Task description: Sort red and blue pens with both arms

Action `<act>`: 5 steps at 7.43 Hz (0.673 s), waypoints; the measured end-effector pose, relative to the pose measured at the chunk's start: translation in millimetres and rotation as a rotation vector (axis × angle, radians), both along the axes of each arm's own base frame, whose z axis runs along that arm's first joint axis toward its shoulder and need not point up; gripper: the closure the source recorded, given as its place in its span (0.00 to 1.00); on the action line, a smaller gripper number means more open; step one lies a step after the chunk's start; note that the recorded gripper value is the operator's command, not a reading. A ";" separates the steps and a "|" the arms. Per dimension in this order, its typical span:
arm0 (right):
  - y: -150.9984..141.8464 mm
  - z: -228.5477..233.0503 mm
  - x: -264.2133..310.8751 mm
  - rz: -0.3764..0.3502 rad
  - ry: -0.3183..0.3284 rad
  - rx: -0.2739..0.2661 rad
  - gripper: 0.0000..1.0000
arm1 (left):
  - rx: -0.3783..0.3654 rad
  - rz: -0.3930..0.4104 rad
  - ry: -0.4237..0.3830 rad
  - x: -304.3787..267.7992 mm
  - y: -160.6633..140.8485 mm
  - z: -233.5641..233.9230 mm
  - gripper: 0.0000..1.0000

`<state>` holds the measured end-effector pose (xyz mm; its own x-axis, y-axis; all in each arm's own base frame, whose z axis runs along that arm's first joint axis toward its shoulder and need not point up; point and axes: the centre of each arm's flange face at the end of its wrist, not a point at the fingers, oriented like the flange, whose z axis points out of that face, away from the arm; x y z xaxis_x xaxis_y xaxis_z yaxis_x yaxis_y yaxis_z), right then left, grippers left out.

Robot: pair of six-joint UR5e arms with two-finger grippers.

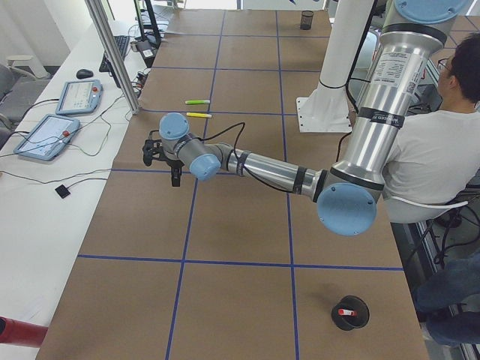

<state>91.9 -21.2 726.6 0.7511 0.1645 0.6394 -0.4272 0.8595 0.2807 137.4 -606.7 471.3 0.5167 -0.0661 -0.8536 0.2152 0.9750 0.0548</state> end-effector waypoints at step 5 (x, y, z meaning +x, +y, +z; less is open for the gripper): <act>34.4 8.1 -19.6 0.018 0.006 -0.004 1.00 | 0.007 -0.002 0.002 -0.4 1.2 -4.2 0.02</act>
